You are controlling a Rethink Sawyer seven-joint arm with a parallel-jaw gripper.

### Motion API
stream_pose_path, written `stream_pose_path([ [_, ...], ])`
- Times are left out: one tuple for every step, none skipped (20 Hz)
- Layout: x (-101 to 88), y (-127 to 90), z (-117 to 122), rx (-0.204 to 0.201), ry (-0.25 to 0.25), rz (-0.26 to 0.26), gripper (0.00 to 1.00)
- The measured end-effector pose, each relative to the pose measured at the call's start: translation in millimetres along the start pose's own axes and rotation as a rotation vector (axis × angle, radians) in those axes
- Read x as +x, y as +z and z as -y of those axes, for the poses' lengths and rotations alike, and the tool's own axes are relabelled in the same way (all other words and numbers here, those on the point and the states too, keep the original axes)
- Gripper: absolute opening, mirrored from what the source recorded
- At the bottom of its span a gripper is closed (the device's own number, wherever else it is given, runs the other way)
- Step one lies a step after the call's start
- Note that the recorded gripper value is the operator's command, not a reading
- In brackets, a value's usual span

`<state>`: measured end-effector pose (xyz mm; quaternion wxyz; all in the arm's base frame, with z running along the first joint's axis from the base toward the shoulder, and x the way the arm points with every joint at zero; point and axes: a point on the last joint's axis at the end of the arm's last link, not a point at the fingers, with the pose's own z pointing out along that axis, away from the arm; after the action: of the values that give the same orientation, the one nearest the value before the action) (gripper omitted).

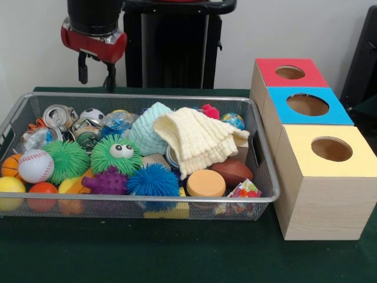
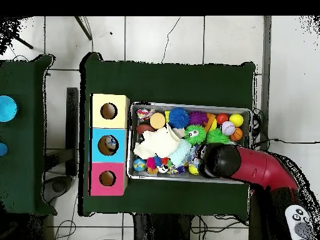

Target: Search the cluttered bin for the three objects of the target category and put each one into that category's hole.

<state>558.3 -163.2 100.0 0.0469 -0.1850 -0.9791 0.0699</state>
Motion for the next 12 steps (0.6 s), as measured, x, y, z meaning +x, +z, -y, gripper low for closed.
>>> stream_pose_path([
  [1.9,6,1,-0.002,0.002,-0.012,1.0],
  [2.9,9,2,-0.003,0.003,-0.018,1.0],
  [6.9,23,2,-0.01,0.005,-0.038,1.0],
  [7.9,27,2,-0.012,0.005,-0.042,1.0],
  [9.6,34,1,-0.016,0.005,-0.048,1.0],
  [10.3,37,1,-0.018,0.005,-0.051,1.0],
  [13.5,50,-1,-0.028,0.004,-0.061,1.0],
  [14.3,53,-2,-0.031,0.004,-0.064,1.0],
  [15.0,56,-3,-0.034,0.003,-0.065,1.0],
  [15.8,59,-4,-0.036,0.002,-0.067,1.0],
  [16.6,62,-6,-0.04,0.0,-0.068,1.0],
  [16.9,65,-9,-0.043,-0.004,-0.065,1.0],
])
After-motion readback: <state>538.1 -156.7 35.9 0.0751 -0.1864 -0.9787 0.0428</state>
